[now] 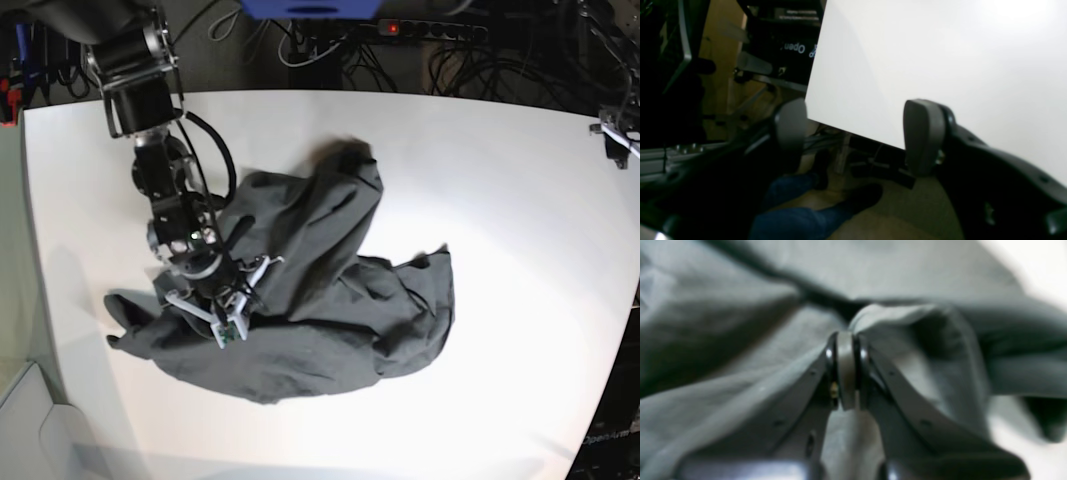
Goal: Layout the t-shirt on the table in an organized manner, then fold the t-shirt properly
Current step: 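Pull the grasped fabric away from the shirt with the right gripper, then grasp the t-shirt hem corner nearest the left gripper, then pull the hem corner outward with the left gripper to flatten the shirt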
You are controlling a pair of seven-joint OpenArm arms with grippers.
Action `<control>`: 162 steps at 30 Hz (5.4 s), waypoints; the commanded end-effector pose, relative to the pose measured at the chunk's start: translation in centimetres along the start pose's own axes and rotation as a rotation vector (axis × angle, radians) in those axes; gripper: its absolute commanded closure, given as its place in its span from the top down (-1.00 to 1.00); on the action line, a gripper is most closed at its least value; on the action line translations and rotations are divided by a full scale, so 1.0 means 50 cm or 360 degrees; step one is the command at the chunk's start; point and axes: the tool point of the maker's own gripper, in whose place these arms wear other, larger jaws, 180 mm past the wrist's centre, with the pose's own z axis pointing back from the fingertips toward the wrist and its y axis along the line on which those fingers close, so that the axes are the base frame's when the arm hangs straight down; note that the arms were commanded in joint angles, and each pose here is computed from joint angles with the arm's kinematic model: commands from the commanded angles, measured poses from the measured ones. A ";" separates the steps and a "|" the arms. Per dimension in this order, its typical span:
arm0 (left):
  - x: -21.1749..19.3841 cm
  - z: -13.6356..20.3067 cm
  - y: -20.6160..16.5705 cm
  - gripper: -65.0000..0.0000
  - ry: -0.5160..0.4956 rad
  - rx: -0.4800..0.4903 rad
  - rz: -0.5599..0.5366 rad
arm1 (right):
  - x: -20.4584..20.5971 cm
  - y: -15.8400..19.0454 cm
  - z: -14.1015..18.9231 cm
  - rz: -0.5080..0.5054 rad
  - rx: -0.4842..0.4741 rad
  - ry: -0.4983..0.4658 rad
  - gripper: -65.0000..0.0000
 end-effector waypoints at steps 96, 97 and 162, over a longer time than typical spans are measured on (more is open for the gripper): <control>0.382 -0.226 -0.609 0.64 -0.0330 -0.1084 0.0292 | -0.179 -0.335 0.477 -0.0403 -0.1039 -0.0008 -0.02; 0.377 -0.229 -0.613 0.64 -0.0316 -0.1089 0.0292 | -0.178 -0.335 0.477 -0.0404 -0.1039 -0.0010 -0.02; 0.495 -0.246 -0.289 -0.58 -0.0386 -0.0570 0.0552 | -0.171 -0.345 0.480 -0.0369 -0.1043 -0.0017 -0.02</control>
